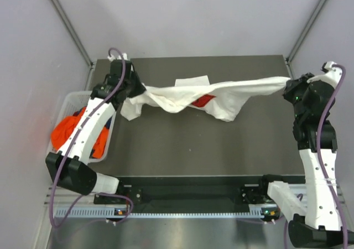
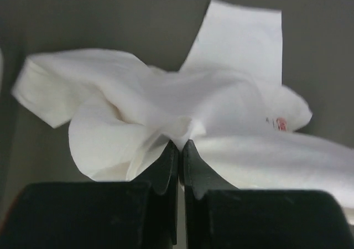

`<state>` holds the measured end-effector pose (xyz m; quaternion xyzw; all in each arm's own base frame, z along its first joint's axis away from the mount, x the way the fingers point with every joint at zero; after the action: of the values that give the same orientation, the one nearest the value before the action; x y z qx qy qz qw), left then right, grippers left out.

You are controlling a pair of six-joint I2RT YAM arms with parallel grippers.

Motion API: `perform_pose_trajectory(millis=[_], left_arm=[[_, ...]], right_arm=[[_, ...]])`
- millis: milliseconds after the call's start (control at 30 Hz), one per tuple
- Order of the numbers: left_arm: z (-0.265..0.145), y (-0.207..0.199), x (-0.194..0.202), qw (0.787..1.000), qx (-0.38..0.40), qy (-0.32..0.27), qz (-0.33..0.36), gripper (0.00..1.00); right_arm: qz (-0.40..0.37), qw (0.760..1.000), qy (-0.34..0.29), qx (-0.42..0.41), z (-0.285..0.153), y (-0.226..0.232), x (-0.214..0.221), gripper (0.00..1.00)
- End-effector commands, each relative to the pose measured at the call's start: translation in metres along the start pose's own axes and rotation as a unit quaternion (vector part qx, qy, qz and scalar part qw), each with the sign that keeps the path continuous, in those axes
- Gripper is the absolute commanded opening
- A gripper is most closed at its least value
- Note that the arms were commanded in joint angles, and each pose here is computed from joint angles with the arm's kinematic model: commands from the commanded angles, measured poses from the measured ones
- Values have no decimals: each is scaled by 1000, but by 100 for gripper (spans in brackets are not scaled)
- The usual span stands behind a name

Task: Fold and stack the t-shirts
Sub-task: Flatten the tshirt out

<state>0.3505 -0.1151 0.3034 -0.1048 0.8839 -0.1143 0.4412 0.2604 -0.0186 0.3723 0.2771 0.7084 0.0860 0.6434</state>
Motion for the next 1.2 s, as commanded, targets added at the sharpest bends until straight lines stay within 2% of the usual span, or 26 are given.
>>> perform_pose_trajectory(millis=[0, 33, 100, 133, 233, 267, 333, 400, 500, 667, 800, 933, 1167], left_arm=[[27, -20, 59, 987, 138, 75, -16, 4], [28, -30, 66, 979, 183, 84, -33, 4], [44, -24, 105, 971, 190, 135, -57, 6], [48, -19, 117, 970, 181, 151, -60, 8], [56, 12, 152, 973, 89, 203, -60, 21], [56, 17, 158, 973, 78, 211, -57, 22], [49, 24, 162, 974, 65, 209, -52, 24], [38, 32, 166, 977, 49, 202, -43, 31], [22, 38, 169, 979, 45, 197, -35, 36], [19, 43, 184, 976, 51, 207, -40, 47], [28, 30, 196, 969, 85, 221, -72, 50], [41, 19, 201, 972, 109, 192, -79, 50], [55, 19, 218, 969, 99, 196, -114, 49]], right_arm=[[-30, 998, 15, 47, -11, -19, 7, 0], [-36, 997, 19, 61, -12, -26, 12, 0], [-52, 994, 37, 91, -17, -42, 26, 0], [-59, 992, 36, 109, -18, -49, 28, 0], [-79, 986, 53, 137, -25, -61, 33, 0], [-80, 986, 51, 139, -25, -61, 32, 0], [-83, 985, 55, 143, -29, -63, 34, 0], [-82, 985, 57, 141, -30, -64, 37, 0], [-78, 986, 65, 129, -31, -63, 42, 0], [-70, 989, 72, 107, -33, -59, 47, 0], [-62, 991, 75, 95, -34, -57, 51, 0], [-57, 992, 80, 83, -33, -54, 55, 0], [-54, 992, 84, 74, -31, -52, 58, 0]])
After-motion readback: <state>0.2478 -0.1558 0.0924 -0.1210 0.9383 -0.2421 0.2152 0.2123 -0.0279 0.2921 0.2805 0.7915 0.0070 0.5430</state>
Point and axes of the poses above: each gripper's point midway between its finger pads, its own z axis out along the fingers, its own y axis along the line the jaws close on, x = y × z, the point moved 4 cm from there along -z, back along the fingers, and after that the axes turned 5 degrees about z, right-handed, at the moved point
